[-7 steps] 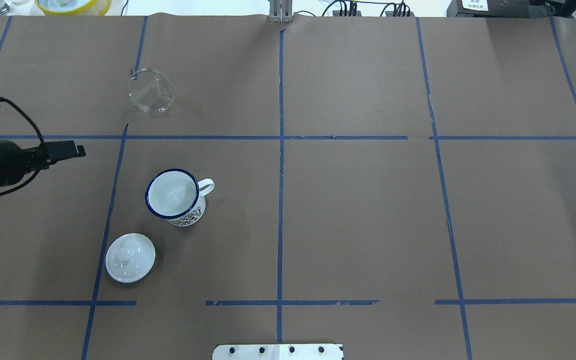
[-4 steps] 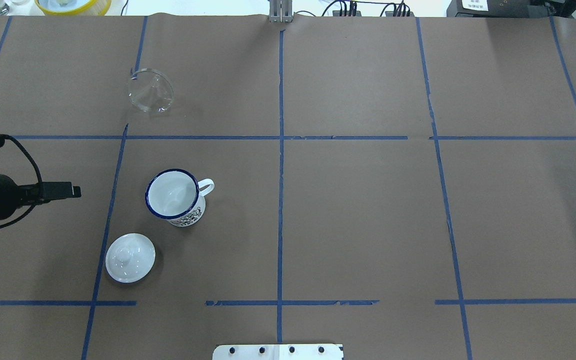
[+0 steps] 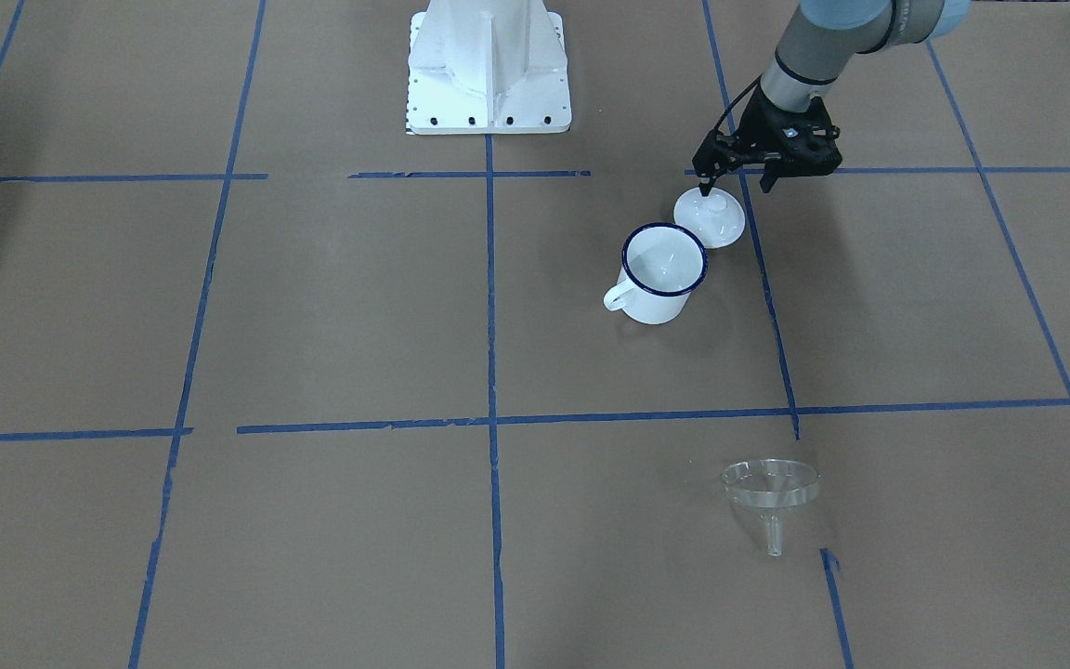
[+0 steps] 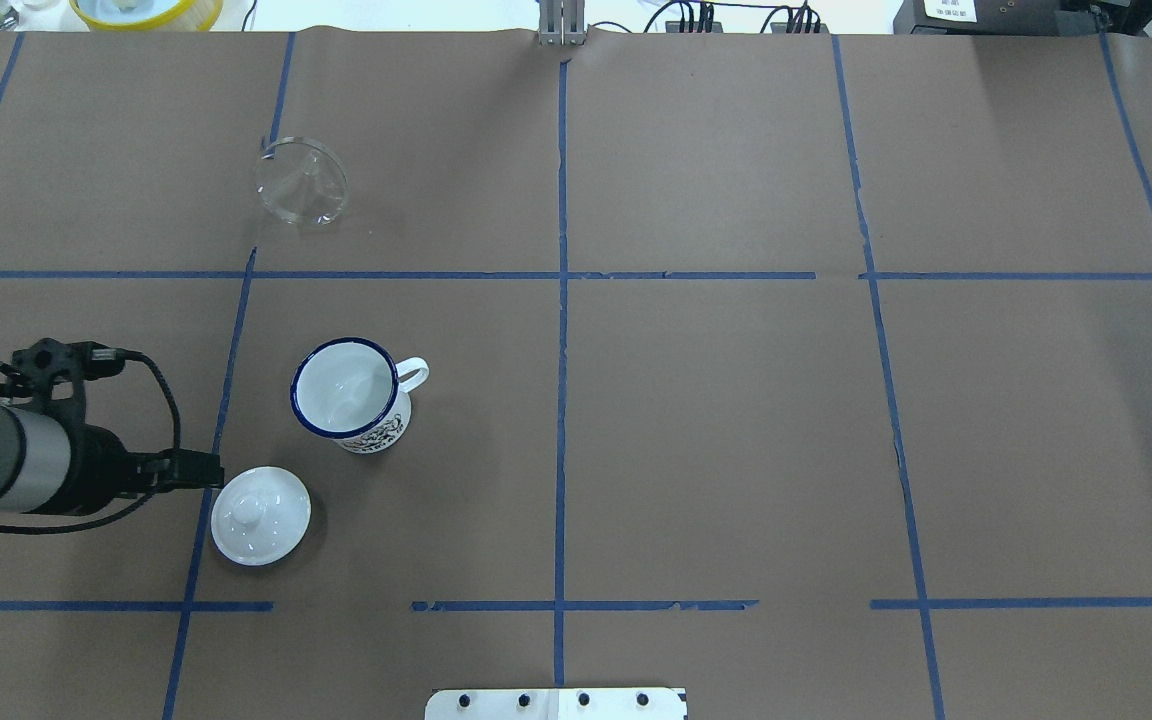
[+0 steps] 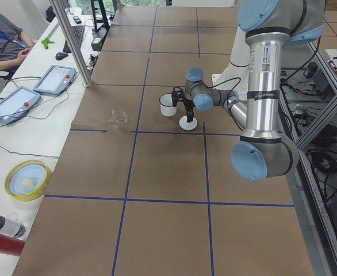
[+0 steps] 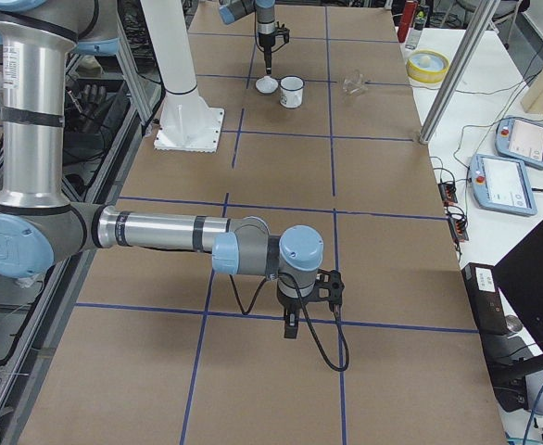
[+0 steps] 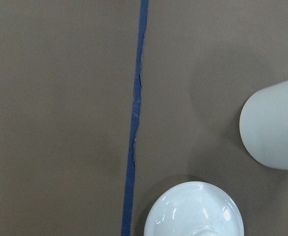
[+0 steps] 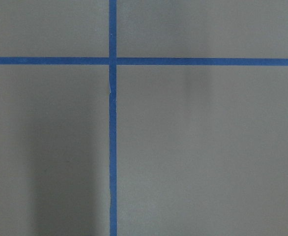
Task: Remove funnel from cup
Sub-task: 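Move the left gripper down to the white lid beside the mug, then grasp the white lid with the left gripper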
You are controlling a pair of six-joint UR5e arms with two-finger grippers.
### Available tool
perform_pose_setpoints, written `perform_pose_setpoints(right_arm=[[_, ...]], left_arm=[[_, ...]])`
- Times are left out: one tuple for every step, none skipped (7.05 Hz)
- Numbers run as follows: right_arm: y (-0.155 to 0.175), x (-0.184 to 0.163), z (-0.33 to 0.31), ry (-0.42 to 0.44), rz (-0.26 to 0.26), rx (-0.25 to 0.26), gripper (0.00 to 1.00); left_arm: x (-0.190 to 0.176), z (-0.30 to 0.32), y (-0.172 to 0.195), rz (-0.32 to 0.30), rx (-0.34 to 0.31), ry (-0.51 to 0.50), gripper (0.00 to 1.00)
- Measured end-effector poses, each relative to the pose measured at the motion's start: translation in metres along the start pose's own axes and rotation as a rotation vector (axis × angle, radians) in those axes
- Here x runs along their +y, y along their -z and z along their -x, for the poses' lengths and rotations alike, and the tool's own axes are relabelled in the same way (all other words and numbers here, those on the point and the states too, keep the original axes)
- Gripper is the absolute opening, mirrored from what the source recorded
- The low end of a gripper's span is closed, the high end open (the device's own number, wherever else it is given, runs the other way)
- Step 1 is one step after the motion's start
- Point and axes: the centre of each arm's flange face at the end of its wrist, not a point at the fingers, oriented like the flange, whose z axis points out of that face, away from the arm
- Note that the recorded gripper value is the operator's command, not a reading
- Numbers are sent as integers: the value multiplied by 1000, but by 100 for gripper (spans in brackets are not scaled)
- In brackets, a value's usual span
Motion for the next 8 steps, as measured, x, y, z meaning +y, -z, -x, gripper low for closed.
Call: perform_pose_setpoints(right_arm=[[0, 0, 0, 0, 0, 0, 100], [0, 0, 0, 0, 0, 0, 100], [0, 0, 0, 0, 0, 0, 100], [0, 0, 0, 0, 0, 0, 100], [0, 0, 0, -1, 1, 0, 100], [0, 0, 0, -1, 1, 0, 100], [0, 0, 0, -1, 1, 0, 100], [0, 0, 0, 0, 0, 0, 100]], left_arm=[[2, -10, -11, -8, -25, 6, 100], [1, -11, -20, -17, -44, 9, 100], [1, -11, -25, -22, -53, 10, 99], [0, -10, -28, -23, -58, 10, 99], [1, -10, -30, -22, -61, 8, 99], [1, -9, -31, -21, -63, 5, 99], [1, -9, -31, -20, -63, 4, 99], [2, -9, -31, -19, -61, 3, 99]])
